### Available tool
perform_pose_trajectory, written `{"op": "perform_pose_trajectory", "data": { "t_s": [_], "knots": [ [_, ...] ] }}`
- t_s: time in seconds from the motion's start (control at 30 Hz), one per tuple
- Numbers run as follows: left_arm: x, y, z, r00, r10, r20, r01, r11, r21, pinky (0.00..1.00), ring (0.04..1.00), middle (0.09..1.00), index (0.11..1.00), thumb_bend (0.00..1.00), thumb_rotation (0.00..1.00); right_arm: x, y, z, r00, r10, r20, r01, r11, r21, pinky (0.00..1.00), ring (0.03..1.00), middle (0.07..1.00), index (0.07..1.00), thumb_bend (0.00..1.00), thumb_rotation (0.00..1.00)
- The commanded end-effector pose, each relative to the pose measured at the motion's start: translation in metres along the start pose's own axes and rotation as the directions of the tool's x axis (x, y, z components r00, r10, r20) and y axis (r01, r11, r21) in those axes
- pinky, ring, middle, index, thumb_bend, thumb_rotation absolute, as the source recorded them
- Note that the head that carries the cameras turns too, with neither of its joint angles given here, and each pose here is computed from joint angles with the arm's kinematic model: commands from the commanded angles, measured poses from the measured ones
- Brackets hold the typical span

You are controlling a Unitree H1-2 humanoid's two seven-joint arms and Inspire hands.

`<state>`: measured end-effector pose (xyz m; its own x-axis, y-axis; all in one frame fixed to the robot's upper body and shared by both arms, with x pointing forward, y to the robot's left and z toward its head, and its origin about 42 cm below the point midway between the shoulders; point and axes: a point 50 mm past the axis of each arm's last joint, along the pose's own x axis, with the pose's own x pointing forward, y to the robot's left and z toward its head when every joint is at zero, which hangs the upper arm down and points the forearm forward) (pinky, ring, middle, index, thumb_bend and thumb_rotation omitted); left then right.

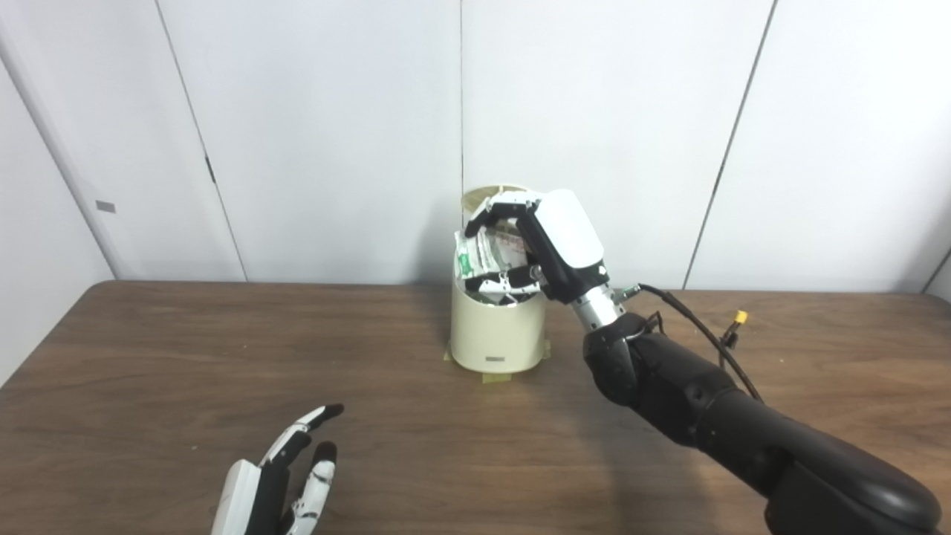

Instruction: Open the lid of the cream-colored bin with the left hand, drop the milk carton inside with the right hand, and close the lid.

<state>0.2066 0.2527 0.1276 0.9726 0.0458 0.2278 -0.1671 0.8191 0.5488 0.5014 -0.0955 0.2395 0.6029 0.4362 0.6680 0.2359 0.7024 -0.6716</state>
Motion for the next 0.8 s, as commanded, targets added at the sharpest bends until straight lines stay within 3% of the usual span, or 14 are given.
{"op": "perform_pose_trajectory", "data": {
  "t_s": [0.0,0.33,0.6,0.73,0.77],
  "knots": [
    [0.000,-0.006,0.002,1.000,0.024,0.005,-0.024,1.000,-0.016,0.82,0.854,0.846,0.817,0.40,0.98,0.032,-0.023,0.005,0.995,-0.090,0.046,0.089,0.996,0.021,0.58,0.654,0.696,0.681,0.90,0.09],
    [0.005,-0.007,-0.002,1.000,0.016,0.017,-0.017,1.000,0.009,0.79,0.844,0.843,0.830,0.53,0.94,0.030,-0.028,-0.001,0.994,-0.111,0.014,0.111,0.994,0.026,0.58,0.650,0.699,0.690,0.95,0.23],
    [0.011,-0.008,-0.005,1.000,0.022,0.023,-0.022,1.000,0.018,0.77,0.840,0.842,0.831,0.56,0.92,0.030,-0.028,0.000,0.992,-0.130,0.007,0.129,0.991,0.038,0.57,0.638,0.679,0.673,0.93,0.28],
    [0.014,-0.007,-0.007,1.000,0.017,0.020,-0.018,1.000,0.016,0.78,0.843,0.843,0.834,0.55,0.95,0.023,-0.028,0.005,0.976,-0.215,0.009,0.214,0.975,0.063,0.48,0.549,0.586,0.584,0.81,0.35],
    [0.015,-0.007,-0.008,1.000,0.017,0.021,-0.017,1.000,0.014,0.78,0.843,0.841,0.834,0.55,0.95,0.020,-0.030,0.007,0.968,-0.252,-0.005,0.251,0.964,0.088,0.46,0.504,0.527,0.524,0.64,0.24]
  ]
}}
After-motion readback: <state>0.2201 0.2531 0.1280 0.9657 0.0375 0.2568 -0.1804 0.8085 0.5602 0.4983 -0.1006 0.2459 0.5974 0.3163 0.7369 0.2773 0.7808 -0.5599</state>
